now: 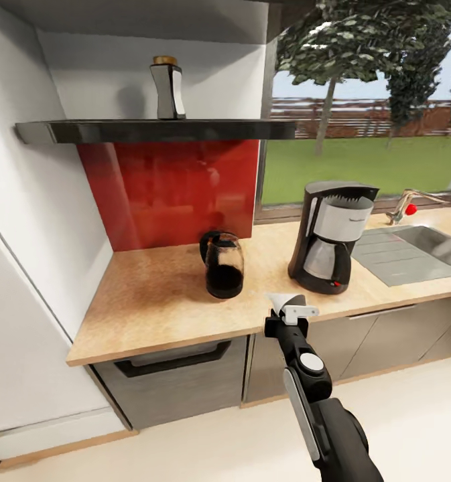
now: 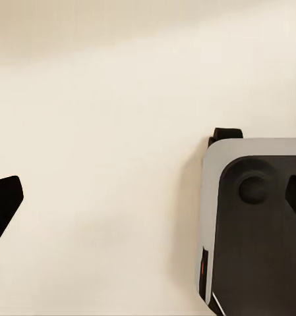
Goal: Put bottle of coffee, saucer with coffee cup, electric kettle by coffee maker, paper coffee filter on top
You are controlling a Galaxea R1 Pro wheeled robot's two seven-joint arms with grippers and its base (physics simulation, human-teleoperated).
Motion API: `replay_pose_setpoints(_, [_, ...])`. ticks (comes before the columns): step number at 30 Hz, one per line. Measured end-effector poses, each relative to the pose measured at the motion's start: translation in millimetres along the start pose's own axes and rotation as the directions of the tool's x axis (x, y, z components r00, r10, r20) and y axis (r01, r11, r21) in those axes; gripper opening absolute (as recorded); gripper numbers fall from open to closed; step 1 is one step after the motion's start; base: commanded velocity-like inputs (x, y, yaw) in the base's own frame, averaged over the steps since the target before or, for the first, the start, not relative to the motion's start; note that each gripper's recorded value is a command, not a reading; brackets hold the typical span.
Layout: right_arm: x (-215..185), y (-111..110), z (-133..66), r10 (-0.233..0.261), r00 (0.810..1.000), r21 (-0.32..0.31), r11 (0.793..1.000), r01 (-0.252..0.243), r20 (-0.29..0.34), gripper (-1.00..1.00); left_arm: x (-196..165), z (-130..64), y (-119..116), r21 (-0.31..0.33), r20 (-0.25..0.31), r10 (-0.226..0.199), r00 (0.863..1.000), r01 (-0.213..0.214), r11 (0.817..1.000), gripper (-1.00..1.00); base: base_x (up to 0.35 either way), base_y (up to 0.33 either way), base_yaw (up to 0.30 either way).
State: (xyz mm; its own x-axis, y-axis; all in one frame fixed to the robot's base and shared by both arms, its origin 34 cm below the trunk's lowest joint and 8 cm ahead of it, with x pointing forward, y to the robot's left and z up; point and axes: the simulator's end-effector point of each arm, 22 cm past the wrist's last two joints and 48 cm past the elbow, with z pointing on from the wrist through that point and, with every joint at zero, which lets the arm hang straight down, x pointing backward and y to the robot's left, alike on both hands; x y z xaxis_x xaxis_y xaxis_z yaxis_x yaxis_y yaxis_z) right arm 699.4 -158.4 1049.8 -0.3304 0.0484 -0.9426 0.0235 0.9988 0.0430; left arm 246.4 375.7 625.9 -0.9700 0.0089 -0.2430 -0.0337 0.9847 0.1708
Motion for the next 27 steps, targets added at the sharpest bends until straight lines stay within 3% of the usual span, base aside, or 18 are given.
replay_pose_setpoints(9, [-3.3,1.9,-1.8,-0.002,1.000,-0.004,1.000,0.002,0.005,-1.00,-1.6,-0.3,1.7,-0.003,0.004,-0.005,1.000,0.006,1.000,1.00,0.000,0.000,-0.263])
replay_pose_setpoints(14, [-4.0,4.7,-2.3,-0.005,1.000,-0.009,1.000,0.005,0.007,-1.00,-1.0,-0.4,1.7,-0.003,0.003,-0.006,1.000,0.006,1.000,1.00,0.000,0.000,-0.021])
replay_pose_setpoints(17, [6.9,2.5,-3.4,0.016,1.000,-0.019,1.000,-0.016,-0.007,-1.00,22.2,-3.9,-3.4,0.003,-0.039,-0.005,0.999,0.005,1.000,1.00,0.000,0.000,0.000])
replay_pose_setpoints(27, [15.3,9.2,-16.0,0.074,0.997,-0.069,0.995,-0.073,0.011,-1.00,44.7,-7.8,-4.2,0.005,-0.079,-0.006,0.997,0.006,1.000,1.00,0.000,0.000,0.000])
